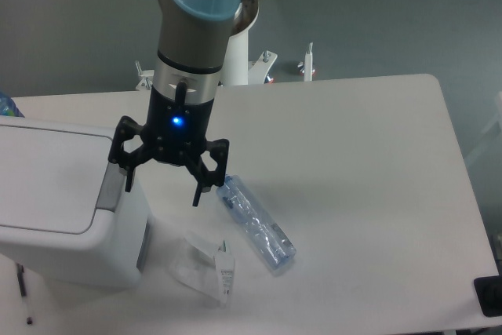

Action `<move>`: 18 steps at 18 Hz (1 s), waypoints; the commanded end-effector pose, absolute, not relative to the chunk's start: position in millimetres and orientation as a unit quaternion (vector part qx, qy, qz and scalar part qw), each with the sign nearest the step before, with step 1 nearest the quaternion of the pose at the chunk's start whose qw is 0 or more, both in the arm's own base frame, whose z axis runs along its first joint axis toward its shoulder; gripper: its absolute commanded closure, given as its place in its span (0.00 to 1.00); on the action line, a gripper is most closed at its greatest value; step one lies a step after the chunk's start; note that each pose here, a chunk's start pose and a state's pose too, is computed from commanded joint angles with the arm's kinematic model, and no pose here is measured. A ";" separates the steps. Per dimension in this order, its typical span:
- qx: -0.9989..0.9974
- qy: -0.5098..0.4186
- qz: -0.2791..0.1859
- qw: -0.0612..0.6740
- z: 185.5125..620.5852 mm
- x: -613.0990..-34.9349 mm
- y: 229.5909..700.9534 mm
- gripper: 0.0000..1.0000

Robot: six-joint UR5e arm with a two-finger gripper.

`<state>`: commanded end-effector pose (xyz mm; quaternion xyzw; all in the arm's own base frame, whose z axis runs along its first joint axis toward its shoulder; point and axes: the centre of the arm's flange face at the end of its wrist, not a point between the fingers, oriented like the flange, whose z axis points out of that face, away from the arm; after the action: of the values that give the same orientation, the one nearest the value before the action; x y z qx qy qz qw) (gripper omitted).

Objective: Open the trash can
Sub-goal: 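Lower the gripper onto the lid's front edge and hook it, then lift the gripper to swing the trash can lid open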

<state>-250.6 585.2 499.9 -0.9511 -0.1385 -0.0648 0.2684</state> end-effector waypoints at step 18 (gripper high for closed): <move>-0.956 -0.129 -0.076 0.252 477.7 -241.1 599.0 0.00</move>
<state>-241.1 599.0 477.7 -0.9560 -0.1295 -0.0762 0.2518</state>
